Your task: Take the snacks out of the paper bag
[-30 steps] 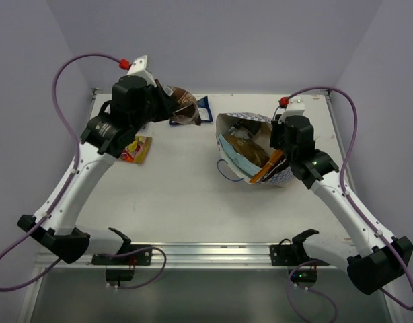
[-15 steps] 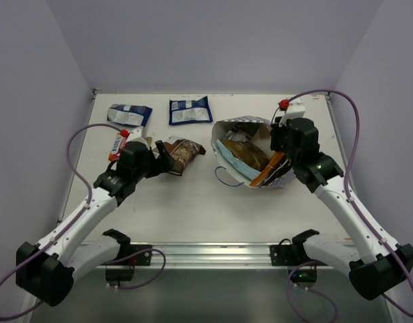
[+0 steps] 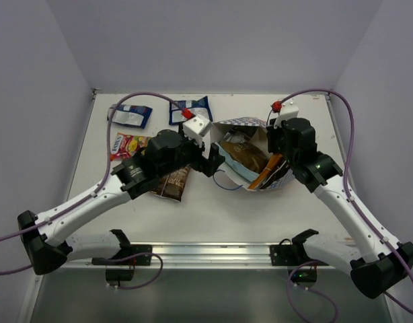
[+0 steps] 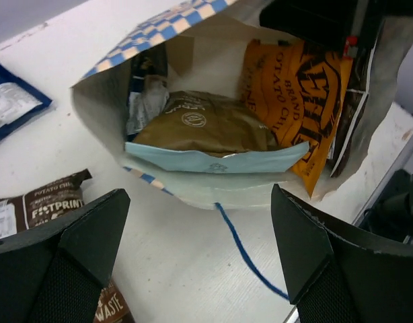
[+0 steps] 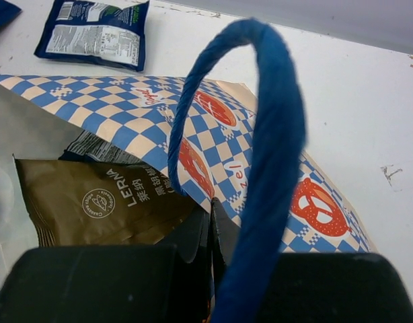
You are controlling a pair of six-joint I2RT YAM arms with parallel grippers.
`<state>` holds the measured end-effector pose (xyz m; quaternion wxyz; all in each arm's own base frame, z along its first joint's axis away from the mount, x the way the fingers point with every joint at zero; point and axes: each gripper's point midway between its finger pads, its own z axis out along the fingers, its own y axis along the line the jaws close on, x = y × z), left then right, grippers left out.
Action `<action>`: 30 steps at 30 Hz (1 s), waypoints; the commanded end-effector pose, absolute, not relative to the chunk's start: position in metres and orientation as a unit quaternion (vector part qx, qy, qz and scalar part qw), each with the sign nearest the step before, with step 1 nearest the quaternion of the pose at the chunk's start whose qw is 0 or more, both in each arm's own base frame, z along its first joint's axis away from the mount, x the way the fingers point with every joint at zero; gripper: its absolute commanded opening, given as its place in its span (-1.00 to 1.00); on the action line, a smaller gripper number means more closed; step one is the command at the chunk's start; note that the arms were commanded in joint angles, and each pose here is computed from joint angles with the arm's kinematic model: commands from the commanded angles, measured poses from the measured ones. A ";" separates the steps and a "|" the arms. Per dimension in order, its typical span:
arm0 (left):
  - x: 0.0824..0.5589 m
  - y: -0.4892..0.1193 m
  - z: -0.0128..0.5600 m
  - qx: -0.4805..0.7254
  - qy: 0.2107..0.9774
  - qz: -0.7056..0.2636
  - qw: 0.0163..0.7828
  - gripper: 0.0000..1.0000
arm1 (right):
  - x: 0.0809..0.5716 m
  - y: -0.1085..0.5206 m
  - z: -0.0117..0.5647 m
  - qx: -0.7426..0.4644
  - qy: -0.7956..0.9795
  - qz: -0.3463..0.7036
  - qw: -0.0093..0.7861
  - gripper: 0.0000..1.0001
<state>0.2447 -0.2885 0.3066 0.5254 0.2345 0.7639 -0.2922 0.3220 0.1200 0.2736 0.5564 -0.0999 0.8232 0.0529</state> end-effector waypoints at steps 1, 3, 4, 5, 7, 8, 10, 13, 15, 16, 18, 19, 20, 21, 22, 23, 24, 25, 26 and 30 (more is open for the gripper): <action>0.255 -0.313 0.317 0.311 0.724 -0.249 0.563 0.85 | 0.318 0.131 0.283 -0.127 0.820 0.070 0.553 -1.00; 0.253 -0.329 0.325 0.346 0.695 -0.244 0.581 0.79 | 0.318 0.133 0.284 -0.135 0.819 0.071 0.554 -1.00; 0.256 -0.334 0.322 0.370 0.684 -0.230 0.585 0.77 | 0.317 0.133 0.283 -0.143 0.819 0.070 0.552 -1.00; 0.256 -0.340 0.322 0.381 0.676 -0.235 0.586 0.75 | 0.316 0.133 0.284 -0.144 0.819 0.070 0.551 -1.00; 0.261 -0.351 0.314 0.398 0.667 -0.230 0.587 0.73 | 0.316 0.133 0.288 -0.148 0.818 0.067 0.552 -1.00; 0.263 -0.354 0.310 0.410 0.662 -0.223 0.587 0.72 | 0.315 0.133 0.290 -0.149 0.817 0.069 0.553 -1.00; 0.272 -0.360 0.300 0.422 0.659 -0.206 0.587 0.70 | 0.315 0.134 0.297 -0.151 0.814 0.072 0.556 -1.00; 0.283 -0.364 0.287 0.429 0.657 -0.181 0.593 0.63 | 0.314 0.135 0.304 -0.153 0.811 0.077 0.560 -1.00; 0.291 -0.363 0.279 0.424 0.659 -0.166 0.599 0.60 | 0.314 0.137 0.306 -0.156 0.810 0.081 0.560 -1.00; 0.296 -0.365 0.273 0.423 0.660 -0.161 0.599 0.58 | 0.313 0.138 0.306 -0.157 0.810 0.083 0.559 -1.00; 0.304 -0.364 0.268 0.416 0.665 -0.155 0.600 0.57 | 0.313 0.139 0.306 -0.174 0.807 0.079 0.558 -1.00; 0.307 -0.364 0.263 0.415 0.668 -0.156 0.598 0.57 | 0.313 0.139 0.306 -0.175 0.807 0.080 0.558 -1.00; 0.311 -0.363 0.259 0.411 0.671 -0.154 0.598 0.56 | 0.312 0.139 0.306 -0.175 0.807 0.081 0.558 -1.00; 0.314 -0.364 0.261 0.406 0.667 -0.156 0.604 0.55 | 0.312 0.140 0.306 -0.176 0.807 0.082 0.558 -1.00; 0.318 -0.364 0.255 0.405 0.671 -0.154 0.602 0.54 | 0.312 0.140 0.306 -0.176 0.807 0.083 0.557 -1.00; 0.322 -0.364 0.253 0.402 0.673 -0.151 0.602 0.52 | 0.312 0.140 0.307 -0.176 0.807 0.084 0.557 -1.00; 0.324 -0.365 0.251 0.399 0.675 -0.150 0.602 0.52 | 0.312 0.141 0.307 -0.175 0.808 0.085 0.556 -1.00; 0.328 -0.366 0.245 0.396 0.682 -0.148 0.597 0.52 | 0.310 0.142 0.307 -0.177 0.809 0.089 0.553 -1.00; 0.333 -0.365 0.246 0.385 0.684 -0.144 0.603 0.52 | 0.310 0.143 0.309 -0.178 0.808 0.091 0.554 -1.00; 0.349 -0.359 0.240 0.359 0.689 -0.125 0.617 0.51 | 0.307 0.146 0.308 -0.182 0.807 0.100 0.552 -1.00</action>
